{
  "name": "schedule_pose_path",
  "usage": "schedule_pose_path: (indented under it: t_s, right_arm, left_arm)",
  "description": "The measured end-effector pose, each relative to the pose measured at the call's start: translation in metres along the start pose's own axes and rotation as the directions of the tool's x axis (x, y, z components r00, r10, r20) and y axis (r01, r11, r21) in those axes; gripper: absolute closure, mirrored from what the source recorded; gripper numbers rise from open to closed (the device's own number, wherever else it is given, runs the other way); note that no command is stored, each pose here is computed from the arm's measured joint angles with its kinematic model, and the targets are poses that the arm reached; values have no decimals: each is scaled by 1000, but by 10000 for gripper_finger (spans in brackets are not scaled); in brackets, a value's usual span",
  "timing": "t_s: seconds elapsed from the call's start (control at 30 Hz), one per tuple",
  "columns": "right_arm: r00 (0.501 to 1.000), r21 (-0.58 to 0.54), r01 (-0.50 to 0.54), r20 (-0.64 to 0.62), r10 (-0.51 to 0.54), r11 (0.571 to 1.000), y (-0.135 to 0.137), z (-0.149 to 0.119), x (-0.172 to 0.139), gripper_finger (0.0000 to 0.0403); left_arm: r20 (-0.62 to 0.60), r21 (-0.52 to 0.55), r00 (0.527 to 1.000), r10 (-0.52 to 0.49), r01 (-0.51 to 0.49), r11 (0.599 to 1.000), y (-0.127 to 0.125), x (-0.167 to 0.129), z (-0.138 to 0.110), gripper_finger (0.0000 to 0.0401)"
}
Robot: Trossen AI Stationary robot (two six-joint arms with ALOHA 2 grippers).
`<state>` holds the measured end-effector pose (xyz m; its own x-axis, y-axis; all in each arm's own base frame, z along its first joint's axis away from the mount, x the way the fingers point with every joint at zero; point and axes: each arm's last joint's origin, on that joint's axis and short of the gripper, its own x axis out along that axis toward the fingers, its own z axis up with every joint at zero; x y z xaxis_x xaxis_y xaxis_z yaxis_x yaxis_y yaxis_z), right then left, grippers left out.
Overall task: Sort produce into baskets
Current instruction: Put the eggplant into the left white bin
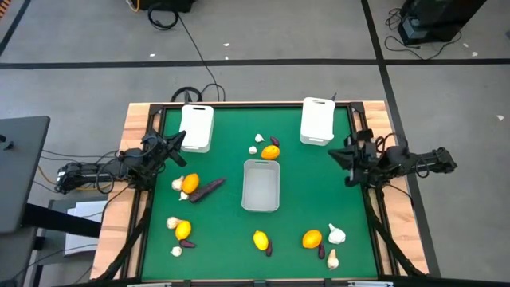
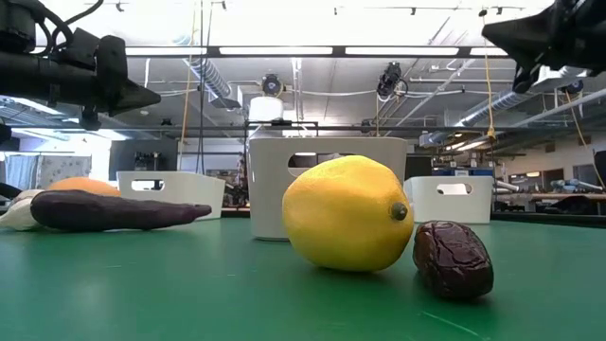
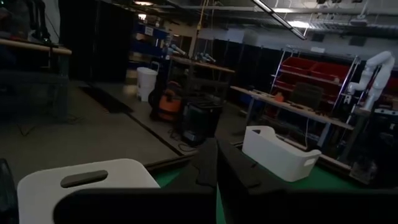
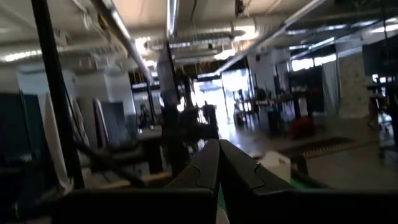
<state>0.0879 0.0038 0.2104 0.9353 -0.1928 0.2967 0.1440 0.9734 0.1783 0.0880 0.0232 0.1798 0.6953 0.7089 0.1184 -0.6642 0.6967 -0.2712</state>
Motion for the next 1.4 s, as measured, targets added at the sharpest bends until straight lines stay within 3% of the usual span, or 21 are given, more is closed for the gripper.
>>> schedule_pose_path:
  t_s: [0.2,0.43,0.63,0.8,0.93,1.07,1.17,1.27,1.4]
  right_arm:
    - [992,-38,57,113,-53,998,-1,11,-1,380]
    - [992,-68,100,79,-95,993,-2,8,0,380]
    - [963,-38,268,35,-267,963,-7,2,1,376]
    - [935,-76,351,-29,-354,933,-10,-7,5,342]
    - [916,-80,393,-58,-398,916,-13,-12,9,292]
    - [840,-88,534,-54,-540,841,-20,-15,10,243]
    - [794,-77,602,-46,-606,795,-25,-16,11,222]
    - [807,-72,581,-75,-585,811,-26,-19,12,216]
    - [826,-70,542,-139,-547,837,-27,-25,13,217]
  left_arm:
    - [8,3,1000,11,-11,1000,0,0,1,393]
    - [31,59,999,12,-14,998,0,0,4,393]
    - [68,128,997,-29,20,992,-3,0,13,390]
    - [59,180,997,-39,28,983,-12,7,32,362]
    - [17,235,1000,0,-5,972,-23,21,44,314]
    - [-73,305,996,49,-24,952,-36,47,48,263]
    - [-209,363,978,16,62,930,-48,71,47,246]
    - [-376,369,926,13,137,919,-59,97,48,245]
    - [-603,379,797,27,256,889,-68,120,42,248]
